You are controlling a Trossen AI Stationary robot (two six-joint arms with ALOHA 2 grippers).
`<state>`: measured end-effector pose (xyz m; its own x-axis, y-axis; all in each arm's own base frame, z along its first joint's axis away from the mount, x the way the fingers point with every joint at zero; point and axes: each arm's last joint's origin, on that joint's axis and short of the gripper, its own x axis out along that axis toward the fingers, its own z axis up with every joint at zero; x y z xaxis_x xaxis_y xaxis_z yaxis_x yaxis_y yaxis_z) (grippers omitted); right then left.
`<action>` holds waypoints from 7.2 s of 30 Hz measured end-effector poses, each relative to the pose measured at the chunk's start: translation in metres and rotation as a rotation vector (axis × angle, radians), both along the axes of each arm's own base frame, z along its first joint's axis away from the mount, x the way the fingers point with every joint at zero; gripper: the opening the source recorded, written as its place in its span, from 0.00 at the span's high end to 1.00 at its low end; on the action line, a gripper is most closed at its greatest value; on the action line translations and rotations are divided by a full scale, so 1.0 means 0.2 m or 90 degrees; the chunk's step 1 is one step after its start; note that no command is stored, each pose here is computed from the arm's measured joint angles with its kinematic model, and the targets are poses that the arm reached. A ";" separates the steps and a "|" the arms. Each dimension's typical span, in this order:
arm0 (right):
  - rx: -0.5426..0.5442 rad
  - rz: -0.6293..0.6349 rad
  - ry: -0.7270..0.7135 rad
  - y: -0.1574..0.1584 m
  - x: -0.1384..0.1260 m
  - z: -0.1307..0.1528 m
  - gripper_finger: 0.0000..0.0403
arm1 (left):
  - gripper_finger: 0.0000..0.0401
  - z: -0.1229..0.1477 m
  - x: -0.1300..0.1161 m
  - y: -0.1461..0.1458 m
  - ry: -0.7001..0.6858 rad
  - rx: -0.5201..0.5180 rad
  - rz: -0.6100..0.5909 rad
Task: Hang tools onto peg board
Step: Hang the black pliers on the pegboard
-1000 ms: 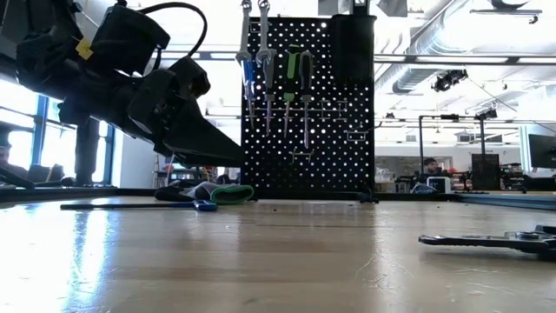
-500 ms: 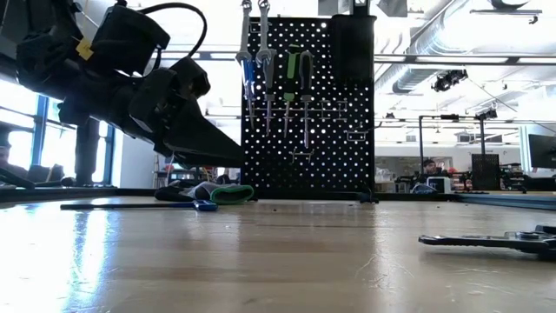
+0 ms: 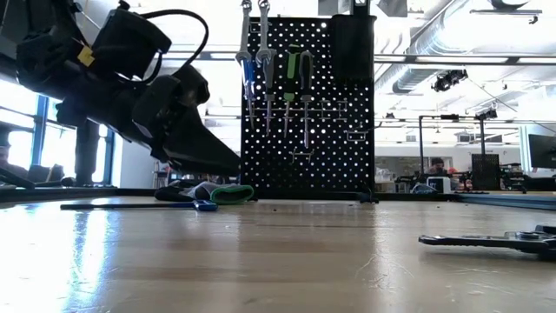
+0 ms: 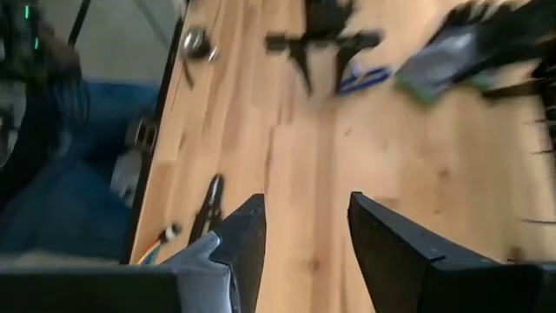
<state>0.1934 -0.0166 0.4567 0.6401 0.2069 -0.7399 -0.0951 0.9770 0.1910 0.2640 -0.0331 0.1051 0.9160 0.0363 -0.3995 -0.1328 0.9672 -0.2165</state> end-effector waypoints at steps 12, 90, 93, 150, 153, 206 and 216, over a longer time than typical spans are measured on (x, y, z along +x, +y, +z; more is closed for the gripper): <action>0.027 0.100 0.097 0.21 0.26 -0.64 0.61 | 0.52 0.00 0.00 0.00 0.005 0.000 0.001; -0.327 -0.134 -0.039 0.65 0.37 -1.78 0.94 | 0.52 0.10 0.15 -0.03 -0.021 0.069 -0.085; -0.313 -0.132 -0.042 0.64 0.38 -1.78 0.88 | 0.52 0.07 0.20 -0.04 -0.006 0.090 -0.103; -0.172 -0.189 0.033 0.72 0.24 -1.67 0.63 | 0.64 -0.20 0.47 -0.02 0.149 0.120 -0.182; -0.176 -0.224 0.035 0.74 0.19 -1.65 0.63 | 0.64 -0.20 0.47 -0.02 0.149 0.121 -0.180; 0.202 -0.324 0.013 0.63 0.40 -1.91 0.81 | 0.64 -0.19 0.47 -0.01 0.145 0.155 -0.108; 0.185 -0.313 0.018 0.62 0.40 -1.92 0.98 | 0.64 -0.19 0.47 -0.01 0.138 0.158 -0.100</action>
<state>0.2733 0.1073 0.0736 0.6929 0.0874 -0.7157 0.3666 0.8121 0.4541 0.3581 -0.0358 0.0677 0.8130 0.0227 -0.5818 0.0040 0.9990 0.0445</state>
